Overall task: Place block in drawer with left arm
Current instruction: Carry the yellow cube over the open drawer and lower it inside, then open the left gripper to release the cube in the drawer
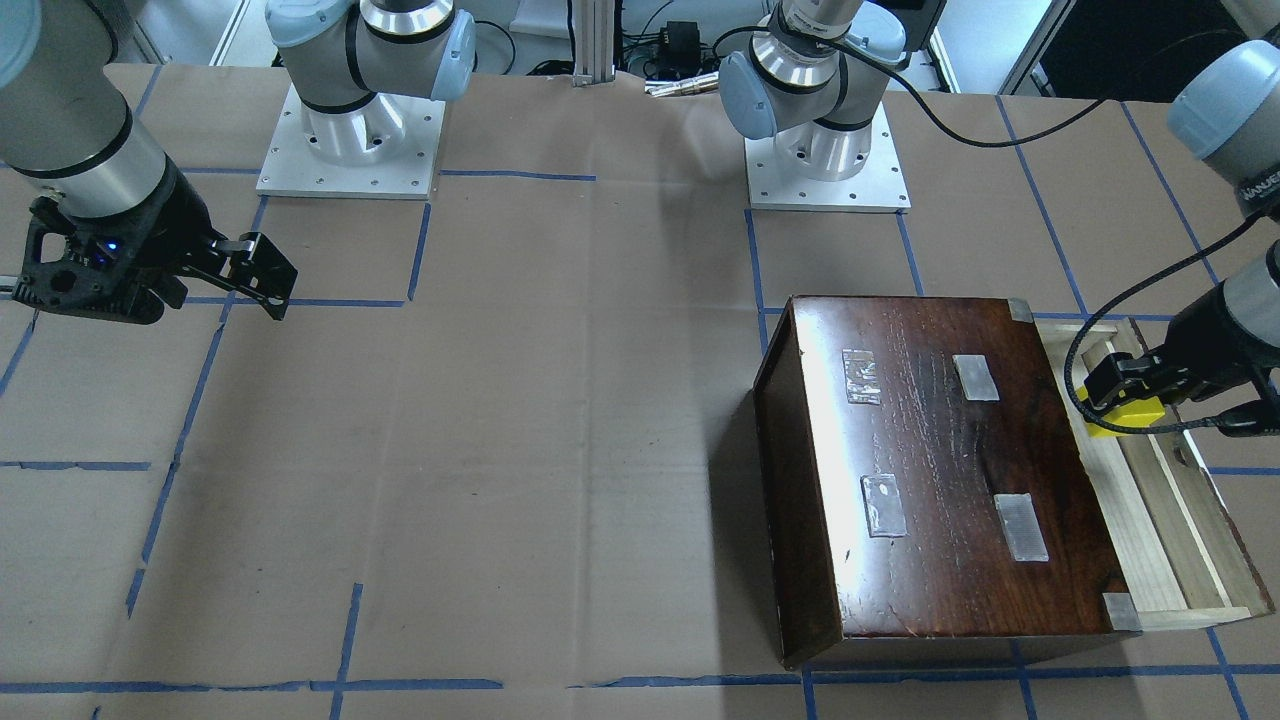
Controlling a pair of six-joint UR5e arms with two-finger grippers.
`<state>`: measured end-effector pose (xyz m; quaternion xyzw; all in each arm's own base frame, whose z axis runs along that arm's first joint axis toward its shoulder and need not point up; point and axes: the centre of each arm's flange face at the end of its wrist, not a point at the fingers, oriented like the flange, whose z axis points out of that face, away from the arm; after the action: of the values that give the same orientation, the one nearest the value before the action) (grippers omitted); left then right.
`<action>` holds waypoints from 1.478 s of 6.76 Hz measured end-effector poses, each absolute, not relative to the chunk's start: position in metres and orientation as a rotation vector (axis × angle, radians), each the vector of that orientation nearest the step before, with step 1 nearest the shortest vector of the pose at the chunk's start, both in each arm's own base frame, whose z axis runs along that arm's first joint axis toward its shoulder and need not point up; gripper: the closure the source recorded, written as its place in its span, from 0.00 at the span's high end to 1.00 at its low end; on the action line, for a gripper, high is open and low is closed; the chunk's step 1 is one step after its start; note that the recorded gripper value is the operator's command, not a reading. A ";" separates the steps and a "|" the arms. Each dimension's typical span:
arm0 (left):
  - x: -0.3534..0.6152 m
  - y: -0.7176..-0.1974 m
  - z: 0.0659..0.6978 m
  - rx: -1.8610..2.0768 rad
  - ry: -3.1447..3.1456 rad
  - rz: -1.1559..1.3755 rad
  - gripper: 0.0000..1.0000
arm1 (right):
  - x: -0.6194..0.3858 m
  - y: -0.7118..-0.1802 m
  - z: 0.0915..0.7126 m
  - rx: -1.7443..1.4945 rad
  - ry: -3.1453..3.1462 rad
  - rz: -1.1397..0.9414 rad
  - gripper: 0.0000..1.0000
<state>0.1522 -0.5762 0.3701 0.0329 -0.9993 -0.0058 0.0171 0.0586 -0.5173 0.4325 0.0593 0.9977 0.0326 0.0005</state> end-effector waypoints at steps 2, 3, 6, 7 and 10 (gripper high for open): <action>0.156 -0.579 0.353 0.092 -3.104 -0.031 0.21 | 0.059 -0.517 0.433 0.186 3.133 0.102 1.00; 0.160 -0.582 0.349 0.092 -3.109 -0.020 0.31 | 0.059 -0.517 0.432 0.186 3.133 0.103 1.00; 0.164 -0.584 0.342 0.095 -3.106 -0.013 0.98 | 0.059 -0.517 0.432 0.186 3.133 0.104 1.00; 0.164 -0.584 0.345 0.094 -3.107 -0.004 0.98 | 0.059 -0.517 0.432 0.185 3.133 0.104 1.00; 0.163 -0.582 0.378 0.096 -3.139 0.065 0.99 | 0.059 -0.517 0.432 0.186 3.133 0.103 1.00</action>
<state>0.1628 -0.5823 0.3782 0.0305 -0.9993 0.0207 0.0002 0.0586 -0.5172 0.4321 0.0591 0.9977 0.0329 0.0005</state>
